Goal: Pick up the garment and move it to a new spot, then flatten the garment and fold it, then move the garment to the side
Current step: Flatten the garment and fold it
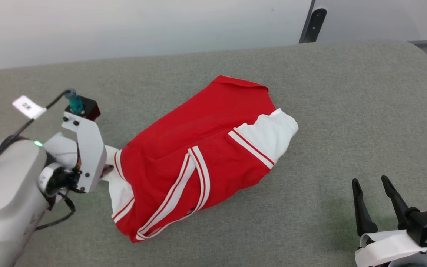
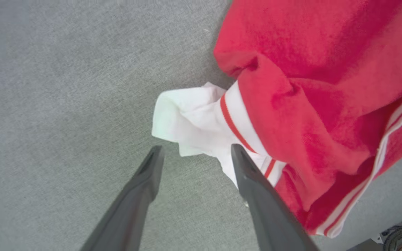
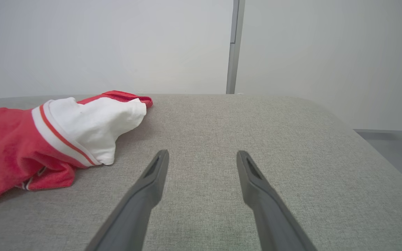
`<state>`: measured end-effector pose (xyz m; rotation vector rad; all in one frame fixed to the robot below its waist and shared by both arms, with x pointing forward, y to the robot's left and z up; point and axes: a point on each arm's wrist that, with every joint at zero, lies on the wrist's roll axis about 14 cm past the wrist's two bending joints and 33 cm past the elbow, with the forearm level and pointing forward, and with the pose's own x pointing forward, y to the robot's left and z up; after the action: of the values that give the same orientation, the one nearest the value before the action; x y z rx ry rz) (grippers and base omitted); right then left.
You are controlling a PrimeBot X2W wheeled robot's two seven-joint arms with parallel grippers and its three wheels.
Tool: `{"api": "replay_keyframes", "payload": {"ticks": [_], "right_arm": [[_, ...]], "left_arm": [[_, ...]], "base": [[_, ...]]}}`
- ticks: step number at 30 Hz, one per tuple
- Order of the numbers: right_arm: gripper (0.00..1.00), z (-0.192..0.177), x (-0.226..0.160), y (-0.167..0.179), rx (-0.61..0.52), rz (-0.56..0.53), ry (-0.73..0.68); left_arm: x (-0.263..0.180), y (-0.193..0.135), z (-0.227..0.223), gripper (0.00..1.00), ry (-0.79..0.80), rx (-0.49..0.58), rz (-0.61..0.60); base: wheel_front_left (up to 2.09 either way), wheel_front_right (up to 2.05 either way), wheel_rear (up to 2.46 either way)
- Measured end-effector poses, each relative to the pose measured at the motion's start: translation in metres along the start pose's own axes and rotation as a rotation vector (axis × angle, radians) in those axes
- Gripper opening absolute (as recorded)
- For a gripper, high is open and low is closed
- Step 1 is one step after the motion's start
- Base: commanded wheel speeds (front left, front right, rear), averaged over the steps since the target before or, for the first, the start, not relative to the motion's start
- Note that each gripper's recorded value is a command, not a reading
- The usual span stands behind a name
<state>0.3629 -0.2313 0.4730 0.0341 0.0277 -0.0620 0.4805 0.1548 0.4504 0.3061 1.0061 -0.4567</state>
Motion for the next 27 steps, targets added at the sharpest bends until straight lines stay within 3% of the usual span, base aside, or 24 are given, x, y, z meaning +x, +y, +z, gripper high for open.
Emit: {"api": "replay_keyframes", "payload": {"ticks": [10, 27], "right_arm": [[1.0, 0.004, 0.001, 0.009, 0.006, 0.03, -0.014], [1.0, 0.014, 0.004, -0.001, -0.011, -0.01, -0.047]], "left_arm": [[-0.02, -0.001, -0.008, 1.0, -0.067, -0.054, -0.014], [0.022, -0.015, -0.048, 1.0, 0.117, -0.152, -0.067]], "base": [[0.0, 0.0, 0.0], [0.0, 0.0, 0.0]]}}
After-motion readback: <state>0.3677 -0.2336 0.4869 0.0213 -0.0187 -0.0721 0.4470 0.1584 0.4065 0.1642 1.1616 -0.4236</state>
